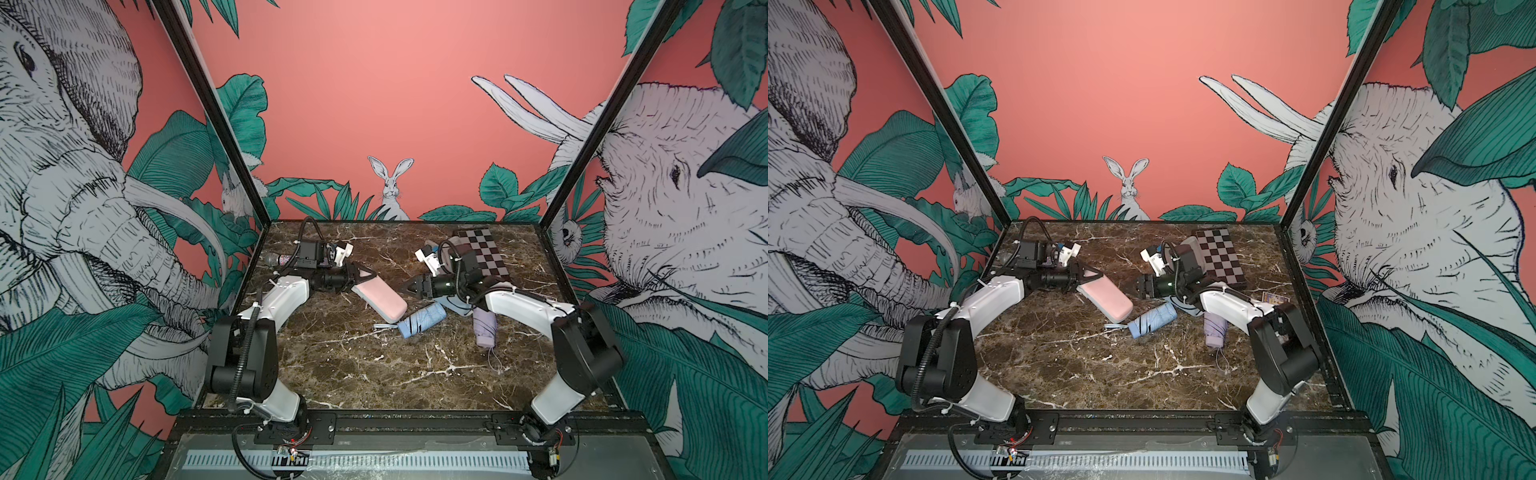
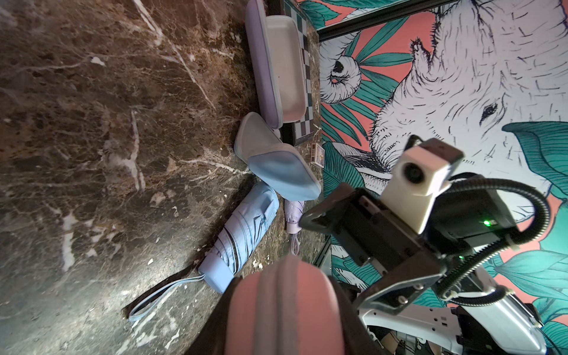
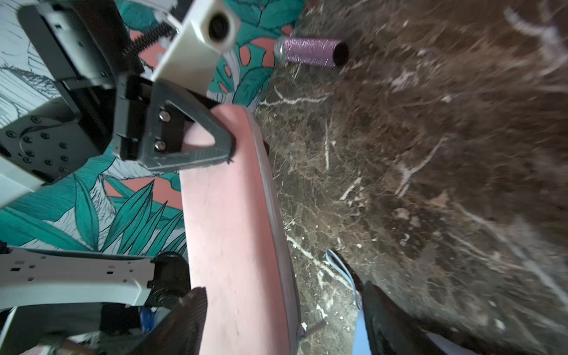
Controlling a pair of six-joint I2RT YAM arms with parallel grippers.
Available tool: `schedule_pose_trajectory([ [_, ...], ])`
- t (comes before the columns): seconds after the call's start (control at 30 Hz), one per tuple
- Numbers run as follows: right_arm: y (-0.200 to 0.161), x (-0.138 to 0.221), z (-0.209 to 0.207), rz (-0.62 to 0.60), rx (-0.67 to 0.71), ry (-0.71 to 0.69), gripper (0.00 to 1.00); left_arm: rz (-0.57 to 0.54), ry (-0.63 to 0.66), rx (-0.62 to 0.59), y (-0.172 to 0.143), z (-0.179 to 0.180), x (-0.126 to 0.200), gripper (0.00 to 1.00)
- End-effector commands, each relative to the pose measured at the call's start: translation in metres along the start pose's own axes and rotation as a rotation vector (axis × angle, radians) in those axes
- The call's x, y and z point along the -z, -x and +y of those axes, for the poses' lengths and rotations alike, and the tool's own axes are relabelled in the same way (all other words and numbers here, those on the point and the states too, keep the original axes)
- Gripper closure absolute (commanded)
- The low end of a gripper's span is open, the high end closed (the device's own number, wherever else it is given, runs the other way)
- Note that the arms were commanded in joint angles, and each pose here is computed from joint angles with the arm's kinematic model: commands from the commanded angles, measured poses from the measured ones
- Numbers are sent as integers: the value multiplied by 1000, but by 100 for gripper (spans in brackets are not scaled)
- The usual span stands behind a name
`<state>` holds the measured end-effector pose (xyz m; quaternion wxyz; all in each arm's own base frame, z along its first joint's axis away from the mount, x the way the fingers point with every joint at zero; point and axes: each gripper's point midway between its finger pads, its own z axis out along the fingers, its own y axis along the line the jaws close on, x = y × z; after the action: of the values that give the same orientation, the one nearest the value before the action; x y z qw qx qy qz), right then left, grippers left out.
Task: Put umbrellas into zippered umbrella sleeves
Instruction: Adjust the umbrella sleeve.
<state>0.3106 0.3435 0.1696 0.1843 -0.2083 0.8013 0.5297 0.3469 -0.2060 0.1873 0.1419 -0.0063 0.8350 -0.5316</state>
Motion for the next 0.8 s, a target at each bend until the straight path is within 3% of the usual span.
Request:
schedule_pose_trajectory([
  [0.0,0,-15,30,39,7,140,21,-3,-122,-113,10,-48,5,100],
  [0.33,0,-31,45,21,-47,282,33,-37,-184,-138,35,-66,-1,100],
  [0.5,10,-33,42,-24,-80,277,53,-68,-198,-150,50,-76,0,97],
  [0.63,26,-31,31,-111,-93,210,78,-134,-183,-160,57,-84,8,64],
  [0.77,57,-28,33,-263,-105,202,92,-319,-115,-146,61,-76,28,36],
])
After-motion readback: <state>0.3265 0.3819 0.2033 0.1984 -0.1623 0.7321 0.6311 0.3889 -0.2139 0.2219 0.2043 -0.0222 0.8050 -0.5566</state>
